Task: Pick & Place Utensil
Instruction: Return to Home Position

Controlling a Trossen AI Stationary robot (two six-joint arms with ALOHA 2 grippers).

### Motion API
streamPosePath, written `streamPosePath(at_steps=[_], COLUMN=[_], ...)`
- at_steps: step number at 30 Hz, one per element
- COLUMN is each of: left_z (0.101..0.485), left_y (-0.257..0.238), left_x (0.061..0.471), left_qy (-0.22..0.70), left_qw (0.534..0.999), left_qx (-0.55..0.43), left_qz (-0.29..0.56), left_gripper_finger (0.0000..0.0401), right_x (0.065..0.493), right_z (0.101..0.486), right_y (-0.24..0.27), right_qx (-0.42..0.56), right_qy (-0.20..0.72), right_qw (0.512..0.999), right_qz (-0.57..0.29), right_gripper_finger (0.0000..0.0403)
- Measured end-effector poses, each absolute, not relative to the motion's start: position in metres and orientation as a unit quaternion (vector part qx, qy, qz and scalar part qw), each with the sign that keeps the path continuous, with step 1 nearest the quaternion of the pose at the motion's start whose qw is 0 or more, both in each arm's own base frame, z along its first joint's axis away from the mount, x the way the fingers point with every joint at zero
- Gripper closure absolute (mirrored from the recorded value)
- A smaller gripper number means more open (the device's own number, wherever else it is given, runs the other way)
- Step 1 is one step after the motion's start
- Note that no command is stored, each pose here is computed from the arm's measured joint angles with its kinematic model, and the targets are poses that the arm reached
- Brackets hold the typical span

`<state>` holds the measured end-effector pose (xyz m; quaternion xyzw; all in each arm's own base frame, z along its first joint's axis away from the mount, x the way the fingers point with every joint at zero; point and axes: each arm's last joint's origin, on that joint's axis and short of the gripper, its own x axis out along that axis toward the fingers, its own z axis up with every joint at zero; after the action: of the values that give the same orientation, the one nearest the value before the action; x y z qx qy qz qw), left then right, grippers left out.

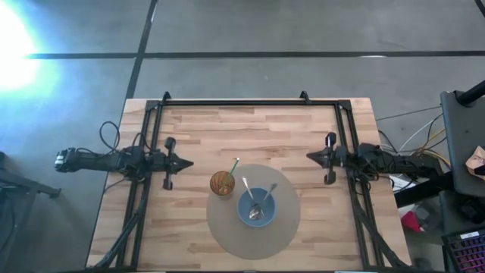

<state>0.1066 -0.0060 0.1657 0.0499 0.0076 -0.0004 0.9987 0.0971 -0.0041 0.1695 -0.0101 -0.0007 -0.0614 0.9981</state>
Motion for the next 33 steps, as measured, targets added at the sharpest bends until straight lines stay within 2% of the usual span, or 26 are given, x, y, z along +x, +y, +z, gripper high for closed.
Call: streamPosePath(at_steps=[13, 33], left_z=[0.1585, 0.1559], left_y=[-0.0060, -0.0060], left_x=[0.1062, 0.1060], left_qy=[0.045, 0.058], left_qw=[0.999, 0.998], left_qx=[-0.014, 0.006], left_qz=[0.001, 0.000], left_gripper_finger=[0.0398, 0.0398], right_x=[0.0970, 0.0970], right_z=[0.1696, 0.1696], right_y=[-0.0054, -0.0054], right_qx=[0.011, 0.025], right_qy=[-0.002, -0.003], right_qw=[0.998, 0.997], right_qz=[-0.068, -0.067], right_gripper_finger=[0.0394, 0.0394])
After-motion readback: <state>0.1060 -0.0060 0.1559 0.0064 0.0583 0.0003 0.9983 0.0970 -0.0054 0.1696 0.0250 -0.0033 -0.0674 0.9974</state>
